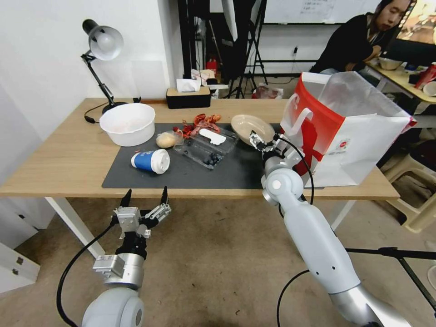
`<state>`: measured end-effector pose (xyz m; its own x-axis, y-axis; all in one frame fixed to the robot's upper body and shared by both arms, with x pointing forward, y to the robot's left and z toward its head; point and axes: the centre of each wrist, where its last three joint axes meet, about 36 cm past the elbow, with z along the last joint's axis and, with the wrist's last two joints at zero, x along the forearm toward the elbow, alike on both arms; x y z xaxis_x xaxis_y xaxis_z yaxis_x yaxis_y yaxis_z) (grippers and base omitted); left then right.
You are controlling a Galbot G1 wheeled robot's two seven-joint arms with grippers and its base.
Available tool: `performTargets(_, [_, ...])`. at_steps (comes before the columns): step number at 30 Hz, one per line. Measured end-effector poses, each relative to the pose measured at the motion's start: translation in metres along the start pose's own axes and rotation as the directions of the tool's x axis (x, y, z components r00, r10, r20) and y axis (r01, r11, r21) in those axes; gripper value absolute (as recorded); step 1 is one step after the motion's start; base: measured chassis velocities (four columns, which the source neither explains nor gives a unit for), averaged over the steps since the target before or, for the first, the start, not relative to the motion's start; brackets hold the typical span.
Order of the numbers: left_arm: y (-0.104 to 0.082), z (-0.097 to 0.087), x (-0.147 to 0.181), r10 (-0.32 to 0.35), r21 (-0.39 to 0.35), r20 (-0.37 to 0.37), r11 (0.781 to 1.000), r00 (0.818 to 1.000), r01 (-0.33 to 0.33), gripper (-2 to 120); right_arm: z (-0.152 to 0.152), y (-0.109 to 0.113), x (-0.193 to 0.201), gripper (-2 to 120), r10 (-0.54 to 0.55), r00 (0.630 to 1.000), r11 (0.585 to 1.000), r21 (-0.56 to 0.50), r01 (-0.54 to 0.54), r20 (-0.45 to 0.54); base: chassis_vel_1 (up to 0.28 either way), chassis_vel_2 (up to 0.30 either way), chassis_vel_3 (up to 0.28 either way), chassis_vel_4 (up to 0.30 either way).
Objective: Pick up the trash from the table and place it into the takeout bag.
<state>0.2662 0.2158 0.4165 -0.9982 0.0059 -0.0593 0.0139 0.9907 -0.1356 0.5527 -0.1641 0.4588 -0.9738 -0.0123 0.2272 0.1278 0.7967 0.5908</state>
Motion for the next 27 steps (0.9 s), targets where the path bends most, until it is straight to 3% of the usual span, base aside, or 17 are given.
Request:
performTargets(6, [-0.0002, -0.0003, 0.0009, 0.000, 0.000, 0.001, 1.000, 1.000, 0.000, 100, 0.0007, 0.0028, -0.0035, 82, 0.014, 1.000, 1.000, 0.008, -0.014, -0.020, 0.000, 0.000, 0.000, 0.000])
performTargets(13, [-0.0006, -0.0010, 0.0014, 0.002, 0.001, 0.009, 1.000, 1.000, -0.002, 100, 0.0029, 0.0037, -0.0041, 52, 0.035, 0.998, 0.999, 0.026, -0.033, -0.049, 0.000, 0.000, 0.000, 0.000])
performTargets(27, [-0.0022, -0.0007, 0.0023, 0.008, 0.005, 0.018, 1.000, 1.000, -0.008, 100, 0.0017, -0.0039, 0.0004, 7, 0.049, 0.998, 0.998, 0.045, -0.047, -0.041, 0.000, 0.000, 0.000, 0.000])
